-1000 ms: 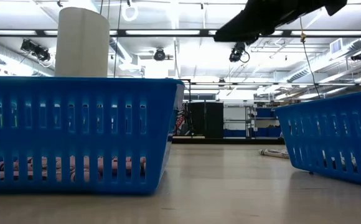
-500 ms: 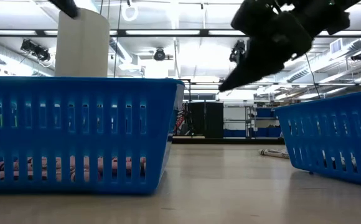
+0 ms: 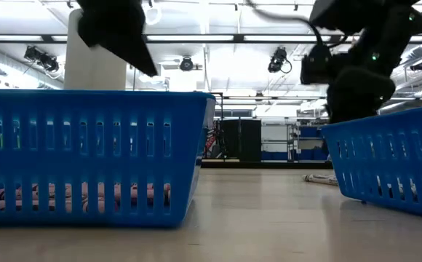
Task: Sort crayons
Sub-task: Put the white crayon into the black basket
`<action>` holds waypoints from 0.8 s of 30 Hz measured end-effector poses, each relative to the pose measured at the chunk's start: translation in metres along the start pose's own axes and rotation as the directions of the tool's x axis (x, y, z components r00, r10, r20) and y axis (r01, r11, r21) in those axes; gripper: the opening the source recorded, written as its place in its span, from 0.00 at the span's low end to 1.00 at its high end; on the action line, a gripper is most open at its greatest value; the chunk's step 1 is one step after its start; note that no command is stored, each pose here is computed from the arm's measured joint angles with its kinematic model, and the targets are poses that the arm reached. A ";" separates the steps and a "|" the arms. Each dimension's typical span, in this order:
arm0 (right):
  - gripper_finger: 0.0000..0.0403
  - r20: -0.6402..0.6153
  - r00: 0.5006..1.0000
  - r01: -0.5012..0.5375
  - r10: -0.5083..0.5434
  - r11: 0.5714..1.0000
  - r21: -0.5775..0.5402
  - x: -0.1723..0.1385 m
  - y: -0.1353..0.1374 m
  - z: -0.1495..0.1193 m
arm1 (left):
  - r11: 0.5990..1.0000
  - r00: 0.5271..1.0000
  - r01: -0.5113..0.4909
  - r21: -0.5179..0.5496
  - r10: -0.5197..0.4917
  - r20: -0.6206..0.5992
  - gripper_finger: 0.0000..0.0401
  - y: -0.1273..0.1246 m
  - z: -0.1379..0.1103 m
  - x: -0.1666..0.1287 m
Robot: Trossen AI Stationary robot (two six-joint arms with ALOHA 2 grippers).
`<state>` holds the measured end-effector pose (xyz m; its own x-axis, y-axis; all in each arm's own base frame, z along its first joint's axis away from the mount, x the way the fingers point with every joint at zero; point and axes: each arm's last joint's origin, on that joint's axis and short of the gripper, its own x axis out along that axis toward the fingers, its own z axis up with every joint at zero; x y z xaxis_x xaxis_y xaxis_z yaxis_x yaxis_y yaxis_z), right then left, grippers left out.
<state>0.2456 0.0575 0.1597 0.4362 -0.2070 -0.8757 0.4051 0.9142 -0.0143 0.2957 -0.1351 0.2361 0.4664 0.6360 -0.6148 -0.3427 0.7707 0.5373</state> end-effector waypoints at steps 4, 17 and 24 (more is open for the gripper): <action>0.38 -0.058 0.997 0.058 -0.052 0.993 0.102 0.002 -0.004 -0.006 | 0.997 1.000 0.001 0.075 -0.002 0.011 0.30 0.000 -0.001 0.021; 0.38 -0.158 0.979 0.158 -0.127 0.967 0.201 0.010 0.003 -0.025 | 0.986 1.000 -0.017 0.164 0.021 -0.021 0.30 0.005 -0.008 0.045; 0.38 -0.175 0.975 0.175 -0.138 0.960 0.219 0.017 0.007 -0.029 | 0.985 1.000 -0.016 0.173 0.019 -0.018 0.30 0.005 -0.007 0.045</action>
<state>0.2328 0.0703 0.1308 0.2288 -0.2665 -0.9363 0.6414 0.7648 -0.0610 0.3090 -0.1025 0.2066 0.4453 0.6511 -0.6146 -0.2037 0.7421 0.6386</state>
